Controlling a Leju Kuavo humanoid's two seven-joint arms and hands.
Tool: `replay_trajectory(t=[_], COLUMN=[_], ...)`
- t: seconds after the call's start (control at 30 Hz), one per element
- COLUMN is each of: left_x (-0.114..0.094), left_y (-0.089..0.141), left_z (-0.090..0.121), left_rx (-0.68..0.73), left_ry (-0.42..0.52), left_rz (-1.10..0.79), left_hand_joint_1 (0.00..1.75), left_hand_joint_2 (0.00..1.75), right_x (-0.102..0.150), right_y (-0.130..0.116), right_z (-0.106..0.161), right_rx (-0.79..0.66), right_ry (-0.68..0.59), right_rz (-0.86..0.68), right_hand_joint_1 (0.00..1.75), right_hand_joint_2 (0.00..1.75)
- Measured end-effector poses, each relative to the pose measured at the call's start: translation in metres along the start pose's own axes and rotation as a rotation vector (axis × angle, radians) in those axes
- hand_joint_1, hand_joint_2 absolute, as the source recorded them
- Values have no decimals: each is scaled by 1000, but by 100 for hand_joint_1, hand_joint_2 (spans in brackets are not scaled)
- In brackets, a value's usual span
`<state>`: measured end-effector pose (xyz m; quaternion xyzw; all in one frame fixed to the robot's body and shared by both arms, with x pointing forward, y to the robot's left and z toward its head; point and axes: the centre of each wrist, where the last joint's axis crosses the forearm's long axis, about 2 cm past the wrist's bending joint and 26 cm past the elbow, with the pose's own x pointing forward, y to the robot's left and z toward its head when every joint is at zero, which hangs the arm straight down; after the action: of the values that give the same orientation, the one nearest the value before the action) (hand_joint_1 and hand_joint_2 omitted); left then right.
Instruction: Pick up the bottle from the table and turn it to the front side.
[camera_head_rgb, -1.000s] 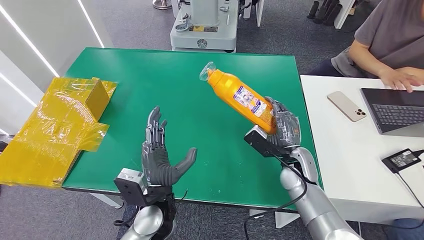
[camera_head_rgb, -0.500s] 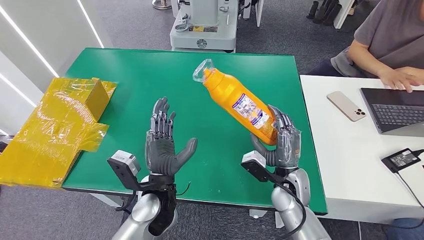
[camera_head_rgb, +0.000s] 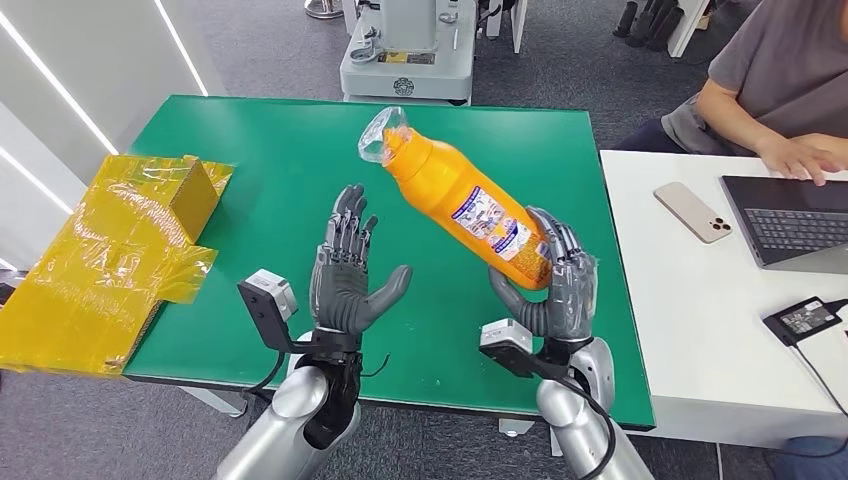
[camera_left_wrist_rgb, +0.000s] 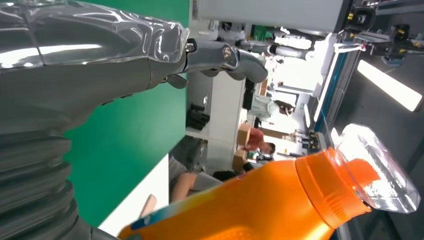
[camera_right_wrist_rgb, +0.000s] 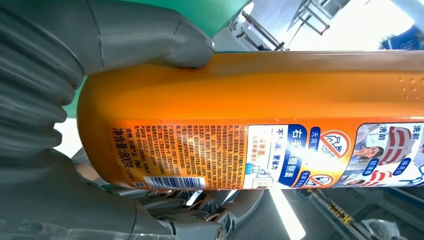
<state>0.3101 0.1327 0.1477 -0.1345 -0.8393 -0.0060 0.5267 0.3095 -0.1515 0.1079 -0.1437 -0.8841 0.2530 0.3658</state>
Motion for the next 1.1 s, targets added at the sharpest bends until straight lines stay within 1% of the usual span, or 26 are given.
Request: replay_trajectory(t=[0.23, 0.33, 0.53, 1.1], left_x=[6, 8, 9, 8], left_y=[-5, -6, -6, -5], left_z=[-14, -18, -21, -23], left_rx=[-42, -46, -49, -49], left_ry=[-29, -39, -42, -30], left_rz=[39, 41, 40, 38], left_hand_joint_1=[0, 0, 0, 0], left_hand_joint_2=[175, 175, 175, 175], right_x=[4, 4, 3, -1], right_y=[6, 7, 7, 14], right_z=[-1, -2, -5, -6], right_rx=[129, 146, 165, 346], right_ry=[-13, -17, -23, -36], right_rz=[-36, -37, -38, -103], right_hand_joint_1=[175, 175, 175, 175], right_hand_joint_2=[175, 175, 175, 175])
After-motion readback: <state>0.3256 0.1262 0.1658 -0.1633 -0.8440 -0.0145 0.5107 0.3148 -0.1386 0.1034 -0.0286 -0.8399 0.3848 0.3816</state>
